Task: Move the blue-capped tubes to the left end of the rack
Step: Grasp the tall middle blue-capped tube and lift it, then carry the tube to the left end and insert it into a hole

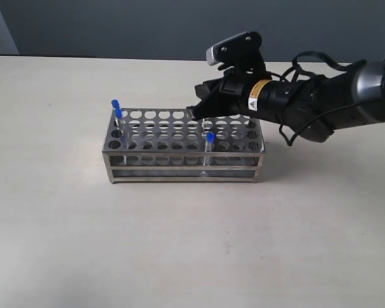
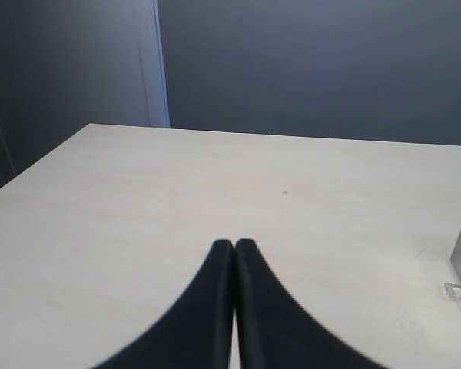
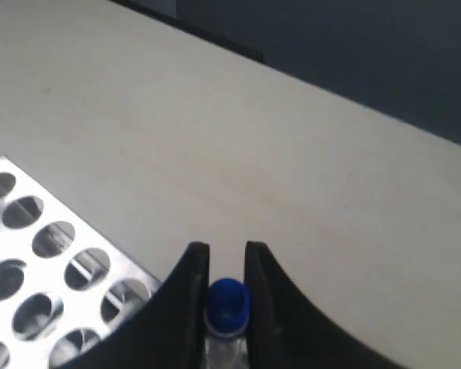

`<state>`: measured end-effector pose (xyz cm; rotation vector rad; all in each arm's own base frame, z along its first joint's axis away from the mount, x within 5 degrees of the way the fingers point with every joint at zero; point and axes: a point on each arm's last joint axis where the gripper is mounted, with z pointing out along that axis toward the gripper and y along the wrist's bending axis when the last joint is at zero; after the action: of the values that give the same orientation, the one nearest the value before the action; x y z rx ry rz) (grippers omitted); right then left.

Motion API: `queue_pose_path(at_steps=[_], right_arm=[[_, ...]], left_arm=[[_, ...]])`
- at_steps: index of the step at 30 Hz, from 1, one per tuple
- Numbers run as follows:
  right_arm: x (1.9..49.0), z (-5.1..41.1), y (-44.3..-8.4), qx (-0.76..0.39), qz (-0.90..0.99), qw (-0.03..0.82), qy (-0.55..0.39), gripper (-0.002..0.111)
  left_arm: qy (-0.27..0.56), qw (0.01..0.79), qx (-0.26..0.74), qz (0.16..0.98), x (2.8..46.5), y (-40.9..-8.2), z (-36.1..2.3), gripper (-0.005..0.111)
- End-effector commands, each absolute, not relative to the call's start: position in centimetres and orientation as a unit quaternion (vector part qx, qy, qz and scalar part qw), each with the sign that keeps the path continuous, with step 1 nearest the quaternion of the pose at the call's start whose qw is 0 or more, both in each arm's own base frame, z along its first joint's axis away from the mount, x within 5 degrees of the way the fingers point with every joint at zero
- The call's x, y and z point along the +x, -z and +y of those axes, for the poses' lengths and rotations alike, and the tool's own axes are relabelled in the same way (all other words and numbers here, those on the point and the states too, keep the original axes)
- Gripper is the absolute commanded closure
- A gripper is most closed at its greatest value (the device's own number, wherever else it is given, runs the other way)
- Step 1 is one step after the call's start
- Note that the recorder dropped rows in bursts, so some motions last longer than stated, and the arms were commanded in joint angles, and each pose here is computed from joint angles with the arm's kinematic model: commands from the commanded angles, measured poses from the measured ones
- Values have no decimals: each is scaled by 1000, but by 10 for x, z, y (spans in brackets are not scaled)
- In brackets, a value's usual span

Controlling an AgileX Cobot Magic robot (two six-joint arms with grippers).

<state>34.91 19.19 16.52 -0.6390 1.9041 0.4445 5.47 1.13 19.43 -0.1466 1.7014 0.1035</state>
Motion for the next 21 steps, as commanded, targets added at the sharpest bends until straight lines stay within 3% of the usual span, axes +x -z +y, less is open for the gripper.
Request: queue_pose_path(at_steps=[1,7,10,15,21], right_arm=[[344,188,-211,-268,756,567,-188,108],[327,200,-255,-318,705,605,-190,108],[314,232,-271,-326,688,604,-236,108],[291,284,-243,-385,684,559,-266,108],[290,300,-213,-395,689,536,-287,108]], left_arm=[[-40,658,-62,749,55,-194,11,106],[-40,658,-62,749,55,-194,11,106],[-40,658,-62,749,55,-194,11,106],[-40,658,-62,749,55,-194,11,106],[-40,658,-62,749,55,-194,11,106]])
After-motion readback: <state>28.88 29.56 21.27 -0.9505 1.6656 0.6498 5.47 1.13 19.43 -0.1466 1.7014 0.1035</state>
